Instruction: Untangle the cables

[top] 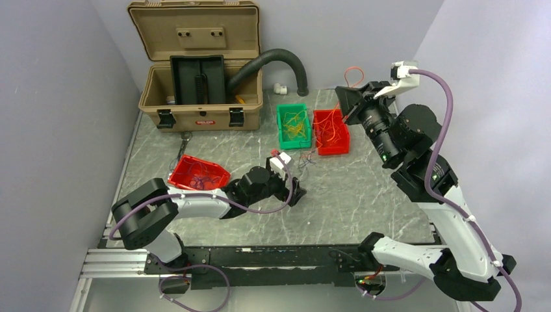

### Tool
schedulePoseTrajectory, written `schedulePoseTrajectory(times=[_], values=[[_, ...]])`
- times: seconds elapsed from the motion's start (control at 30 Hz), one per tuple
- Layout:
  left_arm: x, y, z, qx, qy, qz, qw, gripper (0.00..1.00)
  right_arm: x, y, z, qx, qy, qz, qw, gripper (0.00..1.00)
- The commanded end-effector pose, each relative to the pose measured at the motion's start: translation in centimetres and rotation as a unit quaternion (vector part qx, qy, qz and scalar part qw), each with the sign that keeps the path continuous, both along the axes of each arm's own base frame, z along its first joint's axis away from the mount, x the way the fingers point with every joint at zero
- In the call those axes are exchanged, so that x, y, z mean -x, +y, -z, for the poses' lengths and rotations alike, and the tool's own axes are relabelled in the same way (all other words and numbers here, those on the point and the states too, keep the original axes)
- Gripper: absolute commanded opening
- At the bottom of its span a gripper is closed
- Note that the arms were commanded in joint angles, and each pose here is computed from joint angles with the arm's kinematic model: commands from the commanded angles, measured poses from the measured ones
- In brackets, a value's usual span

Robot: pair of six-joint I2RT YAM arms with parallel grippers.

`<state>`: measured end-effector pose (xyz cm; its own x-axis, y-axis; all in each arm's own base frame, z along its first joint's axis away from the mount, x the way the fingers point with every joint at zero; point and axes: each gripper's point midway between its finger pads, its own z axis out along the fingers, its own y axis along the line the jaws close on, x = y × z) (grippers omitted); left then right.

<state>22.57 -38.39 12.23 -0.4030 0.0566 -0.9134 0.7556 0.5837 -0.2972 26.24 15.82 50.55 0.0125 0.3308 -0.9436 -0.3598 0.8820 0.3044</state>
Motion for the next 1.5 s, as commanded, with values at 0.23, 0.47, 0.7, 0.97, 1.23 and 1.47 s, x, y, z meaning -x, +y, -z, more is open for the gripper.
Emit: schedulePoseTrajectory(times=[0.23,0.47,0.7,0.97,1.23,1.47], values=[[-5.6,2.5,-3.1,0.021,-0.079,-0.161,0.984,0.99,1.0,2.9,-4.6,-0.05,-0.041,-0.082,0.995,0.0],[-9.8,4.3,-3.1,-0.019,-0.079,-0.291,0.953,0.0,1.5,2.5,-4.9,-0.061,-0.041,-0.08,0.994,0.0],[-8.8,6.7,-2.3,-0.007,-0.074,-0.284,0.956,0.0,1.9,-0.9,-4.6,-0.056,-0.04,-0.017,0.997,0.0],[-8.1,10.2,0.8,-0.033,-0.014,-0.295,0.955,0.0,2.2,-2.7,-5.9,-0.042,-0.054,0.017,0.998,0.0],[-7.6,16.8,3.1,-0.1,0.076,-0.357,0.926,0.0,0.8,-8.0,-4.9,0.008,-0.044,0.168,0.985,0.0],[-7.5,20.3,6.3,-0.11,0.175,-0.37,0.906,0.0,2.0,-14.2,-5.4,0.029,-0.042,0.318,0.947,0.0]])
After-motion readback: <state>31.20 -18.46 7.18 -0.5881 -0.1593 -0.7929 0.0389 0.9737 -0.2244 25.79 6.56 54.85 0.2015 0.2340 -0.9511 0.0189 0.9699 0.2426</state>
